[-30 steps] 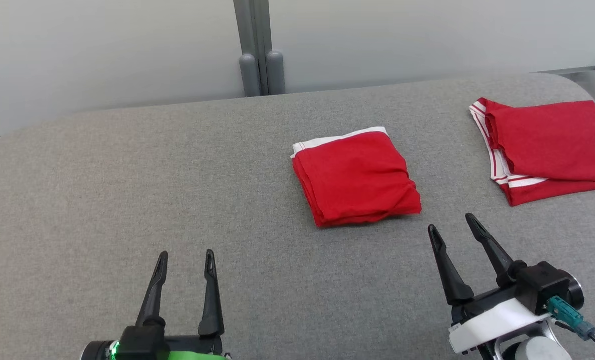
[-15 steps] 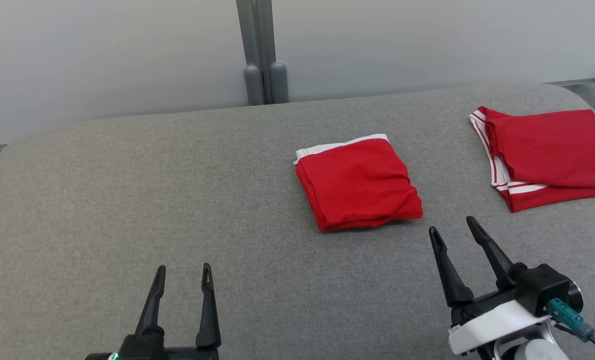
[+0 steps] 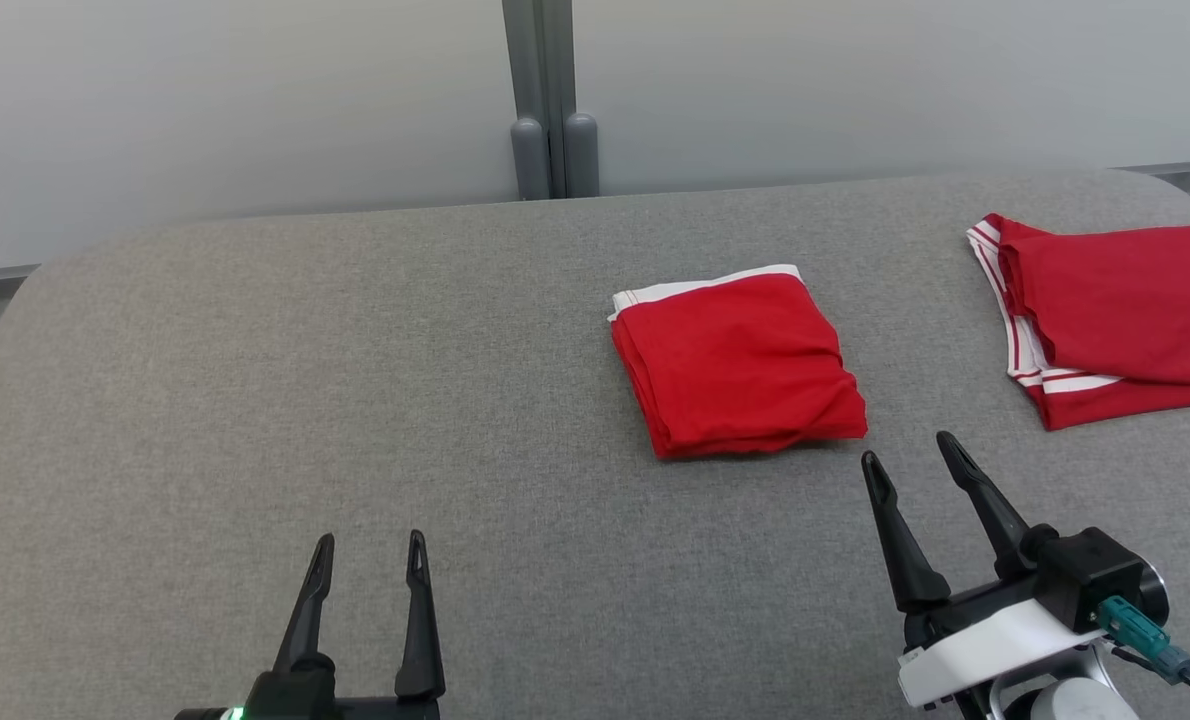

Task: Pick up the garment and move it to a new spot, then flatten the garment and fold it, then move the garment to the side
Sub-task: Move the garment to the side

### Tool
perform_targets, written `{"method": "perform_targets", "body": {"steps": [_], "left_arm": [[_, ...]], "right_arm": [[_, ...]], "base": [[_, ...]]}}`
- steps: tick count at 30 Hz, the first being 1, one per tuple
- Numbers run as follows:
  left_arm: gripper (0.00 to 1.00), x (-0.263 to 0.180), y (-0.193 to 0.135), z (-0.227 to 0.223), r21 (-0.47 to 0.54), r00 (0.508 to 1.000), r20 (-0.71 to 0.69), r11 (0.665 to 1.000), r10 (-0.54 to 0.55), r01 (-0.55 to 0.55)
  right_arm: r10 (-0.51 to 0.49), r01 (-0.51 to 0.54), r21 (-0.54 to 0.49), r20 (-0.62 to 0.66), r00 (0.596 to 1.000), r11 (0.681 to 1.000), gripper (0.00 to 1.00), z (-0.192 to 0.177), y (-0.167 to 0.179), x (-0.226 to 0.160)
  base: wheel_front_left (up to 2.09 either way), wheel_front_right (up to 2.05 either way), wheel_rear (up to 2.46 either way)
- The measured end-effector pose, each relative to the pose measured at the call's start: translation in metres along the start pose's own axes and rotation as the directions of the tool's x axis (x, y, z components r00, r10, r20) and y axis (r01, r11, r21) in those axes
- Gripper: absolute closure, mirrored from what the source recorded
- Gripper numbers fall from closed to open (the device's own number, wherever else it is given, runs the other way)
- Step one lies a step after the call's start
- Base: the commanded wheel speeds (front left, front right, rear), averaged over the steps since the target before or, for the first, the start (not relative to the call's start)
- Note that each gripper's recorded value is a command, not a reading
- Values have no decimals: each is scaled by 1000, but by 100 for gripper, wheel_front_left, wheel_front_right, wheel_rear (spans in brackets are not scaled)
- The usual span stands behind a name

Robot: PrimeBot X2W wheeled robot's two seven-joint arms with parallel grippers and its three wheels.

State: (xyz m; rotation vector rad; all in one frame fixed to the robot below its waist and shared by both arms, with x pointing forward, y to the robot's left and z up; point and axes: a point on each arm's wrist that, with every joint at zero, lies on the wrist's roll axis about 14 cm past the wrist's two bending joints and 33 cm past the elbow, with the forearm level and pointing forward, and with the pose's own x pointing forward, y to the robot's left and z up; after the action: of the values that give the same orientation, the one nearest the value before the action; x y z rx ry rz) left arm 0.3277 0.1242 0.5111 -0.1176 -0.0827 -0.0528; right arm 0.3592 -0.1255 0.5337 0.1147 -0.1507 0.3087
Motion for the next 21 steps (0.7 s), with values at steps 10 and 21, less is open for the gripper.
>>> {"method": "perform_targets", "body": {"steps": [10,21], "left_arm": [[0,-1,2,-5,4,1000,-18,1000,7,-7],[0,21,-16,-12,4,998,-31,998,-55,55]], "right_arm": [[1,-1,4,-13,1000,1000,0,-5,-1,5],[58,-49,119,-75,995,992,0,-28,-12,48]], "base": [[0,0,0],[0,0,0]]}}
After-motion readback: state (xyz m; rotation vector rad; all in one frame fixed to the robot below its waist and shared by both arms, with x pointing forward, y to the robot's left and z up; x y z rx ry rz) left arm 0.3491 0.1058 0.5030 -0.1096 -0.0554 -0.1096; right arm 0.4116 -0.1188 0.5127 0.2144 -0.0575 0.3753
